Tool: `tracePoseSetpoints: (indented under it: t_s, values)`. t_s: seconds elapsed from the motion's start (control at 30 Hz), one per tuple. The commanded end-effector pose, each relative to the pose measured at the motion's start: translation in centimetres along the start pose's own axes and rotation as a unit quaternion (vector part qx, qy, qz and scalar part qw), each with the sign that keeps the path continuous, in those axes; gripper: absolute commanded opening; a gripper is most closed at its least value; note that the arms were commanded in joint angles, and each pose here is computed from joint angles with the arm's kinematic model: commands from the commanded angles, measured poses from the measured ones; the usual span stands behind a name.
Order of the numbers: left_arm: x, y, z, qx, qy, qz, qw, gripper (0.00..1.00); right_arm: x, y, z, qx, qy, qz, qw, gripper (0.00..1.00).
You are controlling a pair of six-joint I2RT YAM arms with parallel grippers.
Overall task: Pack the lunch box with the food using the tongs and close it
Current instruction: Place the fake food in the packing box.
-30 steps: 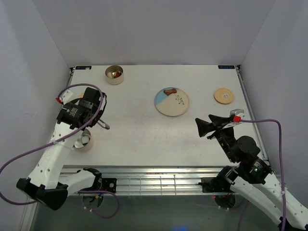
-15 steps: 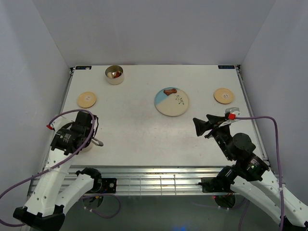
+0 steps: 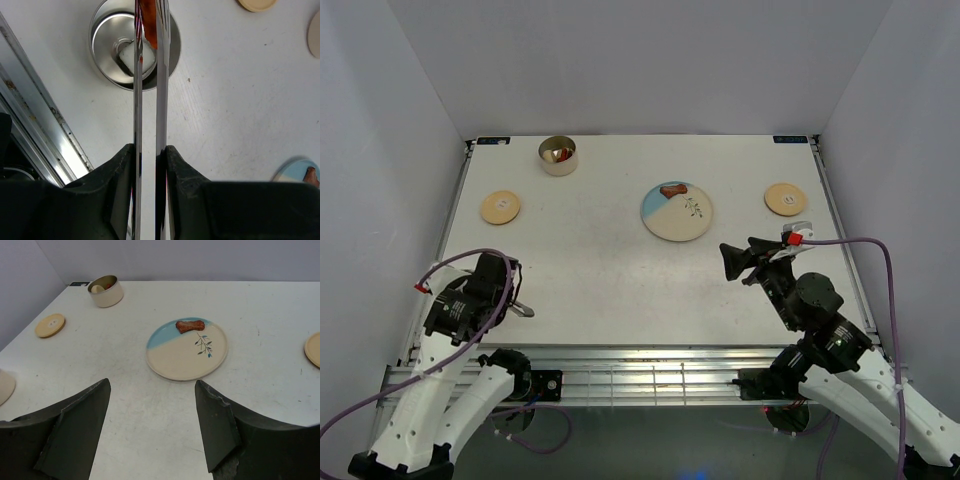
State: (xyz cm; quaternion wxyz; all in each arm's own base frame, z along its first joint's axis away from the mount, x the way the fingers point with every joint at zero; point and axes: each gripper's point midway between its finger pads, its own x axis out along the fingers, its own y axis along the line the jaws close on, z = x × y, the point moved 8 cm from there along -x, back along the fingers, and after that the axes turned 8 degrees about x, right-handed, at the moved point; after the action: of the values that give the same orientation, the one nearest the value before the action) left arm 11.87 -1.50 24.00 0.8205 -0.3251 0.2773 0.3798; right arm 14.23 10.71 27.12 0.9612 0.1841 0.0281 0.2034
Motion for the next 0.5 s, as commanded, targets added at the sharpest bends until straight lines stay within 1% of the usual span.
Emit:
tracePoseSetpoints:
  t_s: [0.0, 0.4, 0.47]
  values:
    - [0.3, 1.0, -0.7, -0.049, 0.013, 0.022, 0.998, 0.00, 0.5, 0.0, 0.5, -0.003, -0.019, -0.011, 1.000, 0.74]
    - [1.9, 2.9, -3.3, -0.060, 0.048, 0.042, 0.996, 0.00, 0.7, -0.5, -0.2, -0.010, -0.014, -0.029, 0.999, 0.74]
    - [1.8, 2.9, -3.2, -0.056, 0.048, 0.042, 0.996, 0.04, 0.7, -0.6, -0.2, -0.011, -0.014, -0.031, 0.999, 0.74]
